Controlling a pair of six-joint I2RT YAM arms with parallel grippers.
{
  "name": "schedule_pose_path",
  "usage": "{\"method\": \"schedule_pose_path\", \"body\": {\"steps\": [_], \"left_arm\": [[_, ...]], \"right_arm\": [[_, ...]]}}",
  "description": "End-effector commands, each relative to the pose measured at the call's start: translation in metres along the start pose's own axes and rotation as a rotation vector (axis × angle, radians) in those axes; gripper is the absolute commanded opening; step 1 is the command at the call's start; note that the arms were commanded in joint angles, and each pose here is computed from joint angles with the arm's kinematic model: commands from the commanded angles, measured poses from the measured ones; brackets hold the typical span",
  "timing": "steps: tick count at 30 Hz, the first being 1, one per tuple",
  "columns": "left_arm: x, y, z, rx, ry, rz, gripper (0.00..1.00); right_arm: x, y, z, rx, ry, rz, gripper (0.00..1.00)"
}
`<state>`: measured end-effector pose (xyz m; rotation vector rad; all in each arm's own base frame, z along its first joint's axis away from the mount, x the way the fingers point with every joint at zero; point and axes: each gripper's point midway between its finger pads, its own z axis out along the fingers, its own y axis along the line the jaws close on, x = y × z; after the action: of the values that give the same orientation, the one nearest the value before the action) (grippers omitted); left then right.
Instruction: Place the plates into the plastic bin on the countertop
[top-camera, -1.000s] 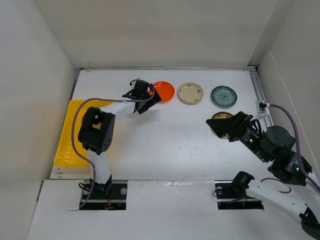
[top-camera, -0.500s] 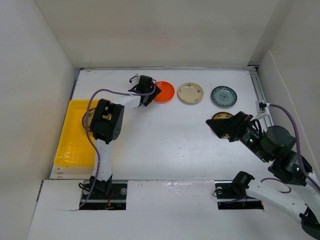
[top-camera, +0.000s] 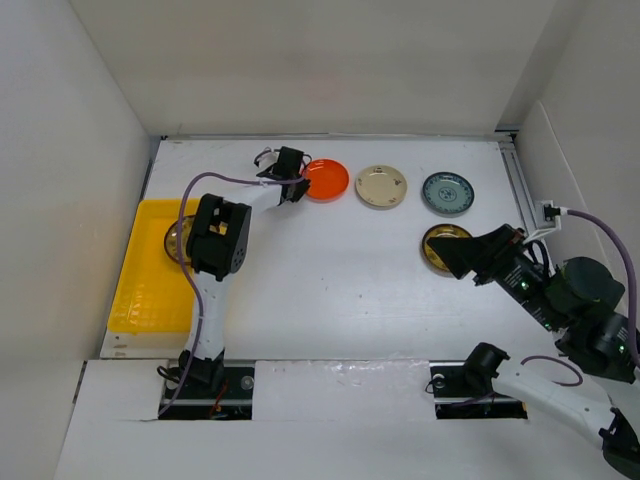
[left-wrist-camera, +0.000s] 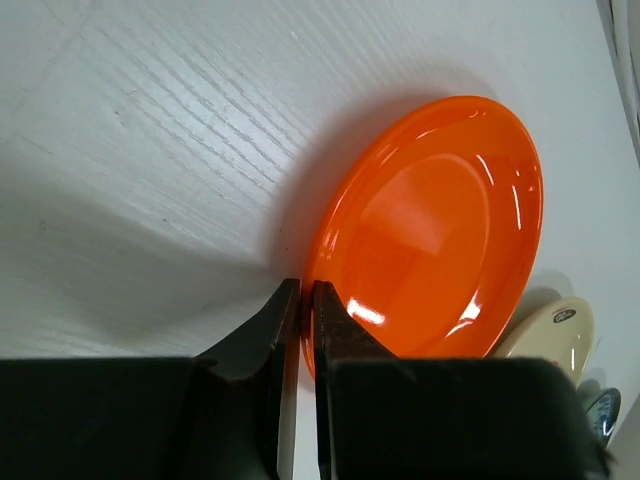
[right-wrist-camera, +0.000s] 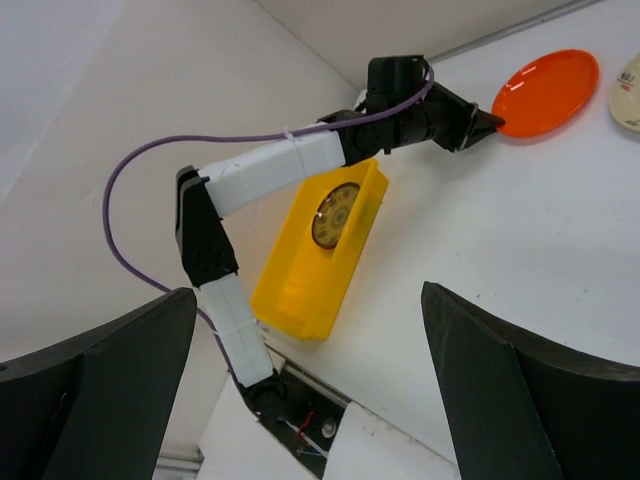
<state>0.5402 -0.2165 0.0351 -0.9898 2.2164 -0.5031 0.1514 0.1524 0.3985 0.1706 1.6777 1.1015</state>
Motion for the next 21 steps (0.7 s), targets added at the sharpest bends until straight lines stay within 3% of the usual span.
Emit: {"method": "schedule_pose_path", "body": {"steps": [1, 5, 8, 9, 12, 13, 14, 16, 18, 21], "left_arm": [[-0.028, 0.007, -0.033, -0.063, -0.084, 0.021, 0.00], [-0.084, -0.032, -0.128, 0.031, -0.232, 0.066, 0.00], [-0.102, -0.012, -0.166, 0.030, -0.263, 0.072, 0.00], [-0.116, -0.013, -0.198, 0.076, -0.293, 0.047, 0.00], [-0.136, 0.048, -0.226, 0.029, -0.312, -0.018, 0.00], [-0.157, 0.081, -0.230, -0.025, -0.344, -0.072, 0.00], [-0.145, 0.119, -0.223, -0.077, -0.293, -0.083, 0.00], [-0.160, 0.145, -0.243, -0.042, -0.336, -0.125, 0.00], [-0.168, 0.199, -0.249, -0.123, -0.360, -0.167, 0.00], [-0.176, 0.244, -0.263, -0.175, -0.392, -0.202, 0.00]], "right_arm": [[-0.024, 0.015, -0.015, -0.036, -0.062, -0.011, 1.00], [-0.022, 0.010, -0.015, -0.015, -0.055, -0.024, 1.00], [-0.023, 0.010, -0.018, -0.021, -0.062, -0.033, 1.00], [-0.025, 0.010, -0.021, -0.028, -0.069, -0.040, 1.00], [-0.021, 0.011, -0.018, -0.040, -0.062, -0.039, 1.00], [-0.021, 0.011, -0.018, -0.040, -0.062, -0.039, 1.00], [-0.022, 0.015, -0.018, -0.056, -0.060, -0.038, 1.00], [-0.022, 0.019, -0.018, -0.078, -0.059, -0.045, 1.00], [-0.018, 0.021, -0.017, -0.094, -0.045, -0.046, 1.00], [-0.016, 0.023, -0.012, -0.103, -0.040, -0.045, 1.00]]}}
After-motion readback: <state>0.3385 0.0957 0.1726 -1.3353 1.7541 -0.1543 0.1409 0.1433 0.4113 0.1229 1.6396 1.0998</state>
